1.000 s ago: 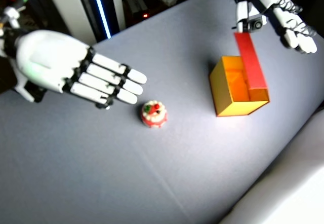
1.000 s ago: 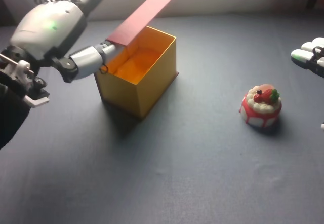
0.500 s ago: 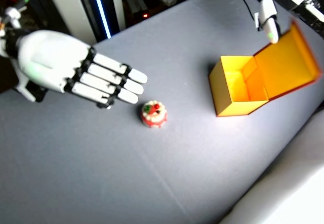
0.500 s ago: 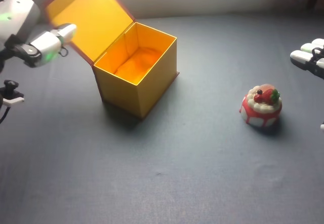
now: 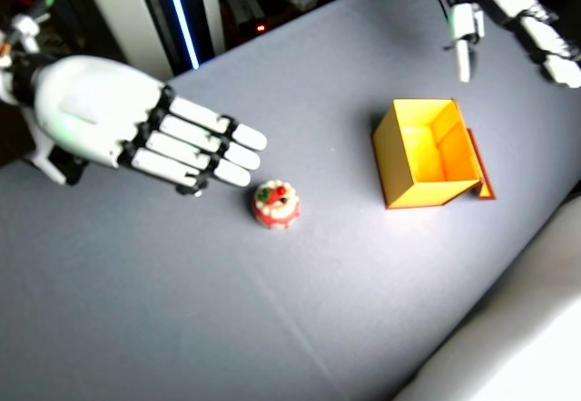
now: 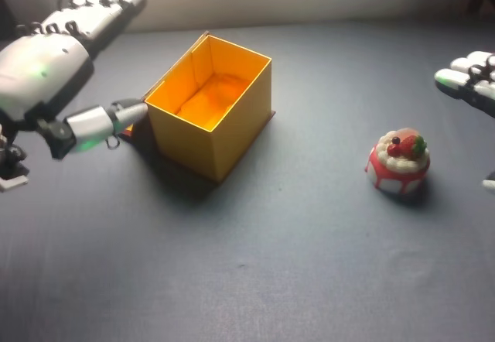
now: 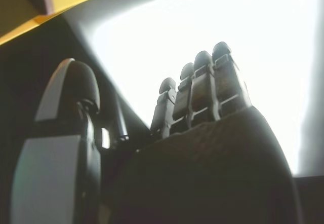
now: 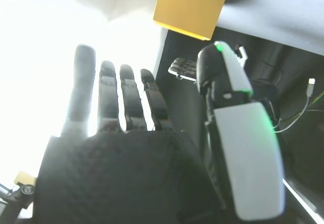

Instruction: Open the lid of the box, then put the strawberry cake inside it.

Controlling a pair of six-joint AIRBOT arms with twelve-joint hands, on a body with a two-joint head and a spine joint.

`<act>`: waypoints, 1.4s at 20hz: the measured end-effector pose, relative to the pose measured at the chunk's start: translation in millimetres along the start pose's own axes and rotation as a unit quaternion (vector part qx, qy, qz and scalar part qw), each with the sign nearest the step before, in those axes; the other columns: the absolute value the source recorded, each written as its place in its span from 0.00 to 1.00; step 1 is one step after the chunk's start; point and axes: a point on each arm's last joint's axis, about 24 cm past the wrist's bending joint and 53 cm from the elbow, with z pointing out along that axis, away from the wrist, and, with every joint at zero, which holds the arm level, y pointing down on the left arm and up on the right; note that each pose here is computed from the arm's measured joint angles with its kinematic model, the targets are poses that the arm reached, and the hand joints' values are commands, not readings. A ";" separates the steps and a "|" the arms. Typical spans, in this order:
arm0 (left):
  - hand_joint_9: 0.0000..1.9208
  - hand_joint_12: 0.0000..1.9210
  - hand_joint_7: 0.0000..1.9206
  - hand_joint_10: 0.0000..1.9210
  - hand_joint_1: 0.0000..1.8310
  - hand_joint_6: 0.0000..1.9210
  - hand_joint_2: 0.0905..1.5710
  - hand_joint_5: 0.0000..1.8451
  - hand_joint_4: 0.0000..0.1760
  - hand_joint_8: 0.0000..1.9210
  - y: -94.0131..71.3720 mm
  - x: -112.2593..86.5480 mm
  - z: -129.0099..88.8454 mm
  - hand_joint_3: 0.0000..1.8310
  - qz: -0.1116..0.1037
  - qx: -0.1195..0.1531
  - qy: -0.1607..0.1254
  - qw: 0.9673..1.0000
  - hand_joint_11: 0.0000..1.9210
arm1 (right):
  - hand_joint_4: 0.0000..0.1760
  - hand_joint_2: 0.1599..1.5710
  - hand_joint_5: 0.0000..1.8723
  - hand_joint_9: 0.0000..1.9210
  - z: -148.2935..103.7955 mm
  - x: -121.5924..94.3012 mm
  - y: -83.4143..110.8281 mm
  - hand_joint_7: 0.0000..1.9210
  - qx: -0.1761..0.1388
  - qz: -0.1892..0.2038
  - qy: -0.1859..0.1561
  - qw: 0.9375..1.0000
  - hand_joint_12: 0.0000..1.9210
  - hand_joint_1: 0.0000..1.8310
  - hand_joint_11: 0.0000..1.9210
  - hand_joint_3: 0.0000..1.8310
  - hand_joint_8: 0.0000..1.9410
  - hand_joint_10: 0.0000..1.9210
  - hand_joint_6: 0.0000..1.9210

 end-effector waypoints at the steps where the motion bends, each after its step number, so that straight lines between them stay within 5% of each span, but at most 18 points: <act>1: 0.00 0.00 0.00 0.00 0.47 0.00 0.80 0.00 0.39 0.00 -6.5 4.5 -4.9 0.00 0.014 0.010 0.015 1.000 0.00 | 0.00 0.76 0.00 0.01 4.7 2.3 0.6 0.00 -0.002 0.001 0.004 1.000 0.00 0.42 0.00 0.00 0.00 0.00 0.00; 4: 0.00 0.00 0.00 0.00 0.50 0.00 0.79 0.00 0.72 0.00 -12.3 12.8 -18.4 0.00 0.034 0.020 0.044 0.998 0.00 | 0.00 0.75 0.01 0.01 22.1 13.6 -0.4 0.01 -0.001 0.003 0.023 1.000 0.00 0.39 0.00 0.00 0.00 0.01 0.00; 5: 0.00 0.00 0.00 0.00 0.50 0.00 0.78 0.00 0.74 0.00 -12.3 17.0 -24.4 0.00 0.039 0.020 0.054 0.998 0.00 | 0.00 0.74 0.01 0.00 27.2 19.0 -1.7 0.00 0.000 0.002 0.032 0.999 0.00 0.41 0.00 0.00 0.00 0.00 0.00; 6: 0.00 0.00 0.00 0.00 0.51 0.00 0.78 0.01 0.60 0.00 -11.3 20.1 -29.1 0.00 0.043 0.019 0.063 0.997 0.00 | 0.00 0.74 0.00 0.00 31.0 23.1 -2.7 0.00 0.002 0.003 0.038 0.999 0.00 0.43 0.00 0.00 0.00 0.00 0.00; 9: 0.00 0.00 0.00 0.00 0.50 0.00 0.78 0.01 0.45 0.00 -8.2 30.7 -48.7 0.00 0.048 0.011 0.088 0.995 0.00 | 0.00 0.72 0.02 0.02 46.7 35.6 -9.6 0.01 0.013 0.003 0.060 0.998 0.00 0.49 0.01 0.00 0.00 0.01 0.01; 11: 0.00 0.00 0.00 0.00 0.50 0.01 0.77 0.02 0.51 0.00 -11.5 32.0 -57.9 0.00 0.048 0.017 0.095 0.994 0.00 | 0.00 0.74 0.01 0.01 57.7 42.0 -16.0 0.00 0.022 0.004 0.070 0.997 0.00 0.48 0.00 0.00 0.00 0.00 0.00; 14: 0.00 0.00 0.00 0.00 0.50 0.01 0.76 0.04 0.39 0.00 -7.6 39.0 -67.4 0.00 0.038 0.013 0.106 0.994 0.00 | 0.00 0.73 0.02 0.02 67.8 55.7 -23.8 0.01 0.033 0.004 0.089 0.995 0.01 0.48 0.02 0.00 0.00 0.01 0.01; 17: 0.00 0.00 0.00 0.00 0.47 0.00 0.78 0.02 0.47 0.00 -12.5 44.0 -73.8 0.00 0.031 0.023 0.111 0.993 0.00 | 0.00 0.70 0.05 0.04 77.3 69.4 -32.6 0.04 0.047 0.010 0.105 0.993 0.40 0.54 0.00 0.00 0.00 0.02 0.00; 18: 0.00 0.00 0.00 0.00 0.49 0.00 0.78 0.02 0.39 0.00 -11.8 42.7 -75.3 0.00 0.029 0.021 0.107 0.994 0.00 | 0.00 0.69 0.07 0.05 79.6 74.1 -35.4 0.05 0.051 0.012 0.109 0.993 0.47 0.57 0.00 0.00 0.00 0.03 0.01; 20: 0.00 0.00 0.00 0.00 0.49 0.00 0.78 0.01 0.45 0.00 -7.9 38.4 -76.1 0.00 0.024 0.014 0.098 0.995 0.00 | 0.00 0.72 0.10 0.10 85.1 75.5 -38.8 0.11 0.057 0.015 0.112 0.992 0.63 0.56 0.00 0.00 0.01 0.05 0.01; 22: 0.00 0.00 0.00 0.00 0.50 0.00 0.78 0.00 0.55 0.00 -7.0 36.7 -76.9 0.00 0.024 0.013 0.095 0.995 0.00 | 0.00 0.77 0.18 0.11 90.7 70.8 -37.6 0.23 0.055 0.014 0.106 0.993 0.76 0.59 0.00 0.00 0.01 0.26 0.02; 23: 0.00 0.00 0.00 0.00 0.50 0.00 0.78 0.00 0.54 0.00 -7.7 36.6 -77.6 0.00 0.023 0.015 0.094 0.995 0.00 | 0.00 0.77 0.24 0.14 91.8 69.5 -38.1 0.31 0.055 0.014 0.104 0.993 0.87 0.64 0.00 0.00 0.05 0.43 0.06; 24: 0.00 0.00 0.00 0.00 0.50 0.00 0.77 0.00 0.52 0.00 -8.4 36.0 -77.6 0.00 0.023 0.016 0.093 0.995 0.00 | 0.00 0.79 0.26 0.21 94.4 69.5 -38.0 0.34 0.054 0.015 0.102 0.993 0.92 0.69 0.12 0.00 0.63 0.64 0.19; 25: 0.00 0.00 0.00 0.00 0.50 0.00 0.77 0.01 0.50 0.00 -7.7 35.1 -78.2 0.00 0.023 0.015 0.091 0.995 0.00 | 0.00 0.83 0.24 0.26 97.2 68.9 -38.3 0.38 0.055 0.016 0.101 0.993 0.94 0.64 0.20 0.00 0.75 0.71 0.71; 26: 0.00 0.00 0.00 0.00 0.49 0.00 0.77 0.01 0.57 0.00 -7.7 33.4 -79.7 0.00 0.022 0.016 0.087 0.996 0.00 | 0.00 0.81 0.27 0.36 98.7 70.1 -38.7 0.40 0.055 0.018 0.100 0.993 0.92 0.64 0.32 0.00 0.77 0.74 0.76; 27: 0.00 0.00 0.00 0.00 0.48 0.00 0.78 0.01 0.50 0.00 -6.6 32.1 -81.1 0.00 0.021 0.015 0.084 0.996 0.00 | 0.00 0.78 0.31 0.39 99.1 70.4 -38.4 0.39 0.055 0.019 0.100 0.993 0.89 0.71 0.39 0.00 0.73 0.80 0.72; 28: 0.00 0.00 0.00 0.00 0.48 0.00 0.77 0.01 0.53 0.00 -3.2 30.9 -83.0 0.00 0.017 0.007 0.080 0.997 0.00 | 0.00 0.79 0.32 0.41 100.3 69.1 -37.8 0.40 0.056 0.020 0.100 0.993 0.92 0.65 0.39 0.00 0.77 0.78 0.74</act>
